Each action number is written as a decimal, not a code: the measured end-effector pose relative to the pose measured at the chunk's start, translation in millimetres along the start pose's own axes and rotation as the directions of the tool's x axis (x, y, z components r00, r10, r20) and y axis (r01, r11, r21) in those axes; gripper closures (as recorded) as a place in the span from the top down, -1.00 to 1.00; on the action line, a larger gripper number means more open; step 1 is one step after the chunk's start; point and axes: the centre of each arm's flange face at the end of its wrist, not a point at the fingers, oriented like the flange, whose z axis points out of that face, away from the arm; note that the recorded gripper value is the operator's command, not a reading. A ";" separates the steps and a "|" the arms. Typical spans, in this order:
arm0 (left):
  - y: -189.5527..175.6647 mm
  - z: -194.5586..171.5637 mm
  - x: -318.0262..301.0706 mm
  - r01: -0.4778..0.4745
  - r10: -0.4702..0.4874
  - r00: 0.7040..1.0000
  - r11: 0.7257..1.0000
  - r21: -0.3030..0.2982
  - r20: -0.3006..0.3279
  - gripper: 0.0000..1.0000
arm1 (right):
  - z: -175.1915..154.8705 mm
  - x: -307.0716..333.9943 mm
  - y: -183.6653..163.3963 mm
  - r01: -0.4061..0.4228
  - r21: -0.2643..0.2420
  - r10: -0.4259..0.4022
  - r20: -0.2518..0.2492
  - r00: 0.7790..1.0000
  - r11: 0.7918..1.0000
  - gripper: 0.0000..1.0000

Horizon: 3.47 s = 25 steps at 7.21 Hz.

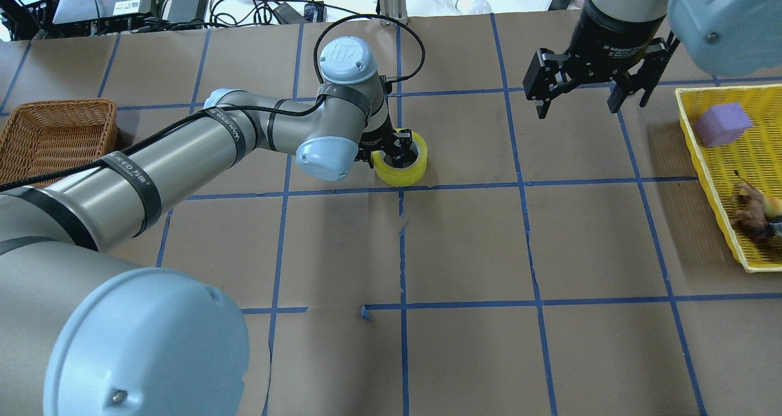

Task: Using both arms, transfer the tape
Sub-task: 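Lower the left gripper onto the tape roll and grasp it, then lift the tape roll with the left gripper and carry it to the wicker basket, then lower the tape roll into the wicker basket and open the left gripper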

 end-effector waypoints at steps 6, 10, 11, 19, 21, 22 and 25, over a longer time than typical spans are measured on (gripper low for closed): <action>-46.5 -152.1 -146.9 -0.024 0.020 0.995 0.999 0.037 0.099 -0.91 | 1.9 -0.9 0.7 0.017 0.006 -0.017 0.003 1.000 1.000 1.00; -37.1 -246.4 -405.2 -0.149 0.152 0.982 0.988 -0.042 0.107 -0.89 | 1.8 -1.3 0.6 0.019 0.008 -0.019 0.003 1.000 1.000 1.00; -29.6 -261.1 -459.3 -0.179 0.183 0.977 0.983 -0.044 0.109 -0.89 | 1.9 -1.1 0.7 0.019 0.007 -0.019 0.002 1.000 1.000 1.00; -36.0 -136.6 -699.5 -0.297 0.301 0.947 0.954 -0.048 0.110 -0.01 | 7.9 -0.4 1.2 0.030 0.000 -0.030 -0.002 1.000 1.000 1.00; -39.3 -113.8 -702.2 -0.289 0.289 0.951 0.957 -0.017 0.105 0.93 | 7.9 -0.3 1.2 0.030 0.000 -0.030 -0.003 1.000 1.000 1.00; -39.4 -112.0 -700.2 -0.277 0.275 0.956 0.961 0.003 0.104 1.00 | 8.0 -0.2 1.2 0.030 0.000 -0.030 -0.003 1.000 1.000 1.00; -45.4 -166.5 -631.0 -0.294 0.294 0.952 0.956 -0.014 0.087 1.00 | 8.7 0.1 0.8 0.030 -0.002 -0.030 -0.006 1.000 1.000 1.00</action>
